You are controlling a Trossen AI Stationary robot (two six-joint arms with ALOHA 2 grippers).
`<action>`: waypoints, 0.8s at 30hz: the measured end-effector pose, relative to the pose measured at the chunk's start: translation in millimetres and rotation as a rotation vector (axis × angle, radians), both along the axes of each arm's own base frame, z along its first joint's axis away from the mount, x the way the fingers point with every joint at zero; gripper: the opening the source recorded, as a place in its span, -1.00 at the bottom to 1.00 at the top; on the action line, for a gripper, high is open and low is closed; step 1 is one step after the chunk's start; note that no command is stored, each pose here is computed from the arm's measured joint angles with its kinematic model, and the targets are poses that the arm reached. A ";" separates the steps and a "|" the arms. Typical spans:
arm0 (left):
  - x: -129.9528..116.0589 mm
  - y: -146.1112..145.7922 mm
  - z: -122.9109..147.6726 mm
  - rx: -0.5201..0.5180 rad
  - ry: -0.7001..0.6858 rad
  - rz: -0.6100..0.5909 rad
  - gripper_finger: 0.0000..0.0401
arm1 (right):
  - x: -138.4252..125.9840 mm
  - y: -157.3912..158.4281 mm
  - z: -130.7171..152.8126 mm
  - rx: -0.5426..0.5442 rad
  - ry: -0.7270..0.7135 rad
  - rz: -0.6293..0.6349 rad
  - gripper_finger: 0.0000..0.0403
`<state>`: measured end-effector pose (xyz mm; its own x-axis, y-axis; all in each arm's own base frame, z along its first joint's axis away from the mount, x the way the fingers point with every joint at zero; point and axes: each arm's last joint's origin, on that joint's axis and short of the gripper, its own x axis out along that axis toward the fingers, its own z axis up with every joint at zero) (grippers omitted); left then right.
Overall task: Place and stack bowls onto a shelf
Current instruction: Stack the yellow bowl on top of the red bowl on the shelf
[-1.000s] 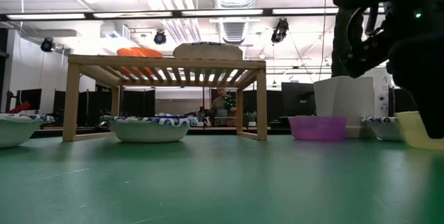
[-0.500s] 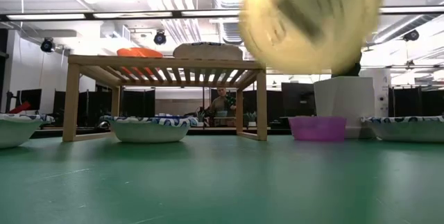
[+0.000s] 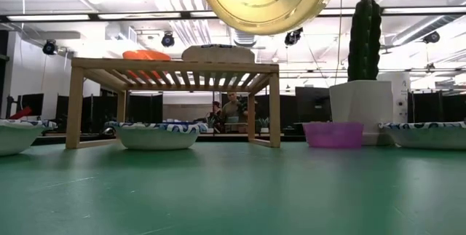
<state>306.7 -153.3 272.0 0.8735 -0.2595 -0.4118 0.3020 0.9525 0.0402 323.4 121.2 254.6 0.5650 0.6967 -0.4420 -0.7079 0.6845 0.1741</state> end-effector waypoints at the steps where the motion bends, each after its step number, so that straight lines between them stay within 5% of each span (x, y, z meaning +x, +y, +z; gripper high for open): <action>1: 1.9 0.5 -2.2 0.001 0.003 0.004 -0.02 | 0.0 0.0 0.0 0.000 0.000 0.002 -0.96; 10: 10.1 1.3 -12.2 0.013 0.016 -0.024 -0.29 | -0.3 0.2 -0.4 -0.004 -0.002 0.010 -0.96; 19: 14.2 -1.3 -17.6 0.023 0.008 -0.063 -0.93 | -0.3 -0.4 -1.4 -0.013 0.002 -0.002 -0.94; 24: 15.4 0.3 -16.8 0.022 -0.002 -0.044 -0.97 | 2.3 -2.8 0.2 -0.031 -0.021 -0.063 -0.79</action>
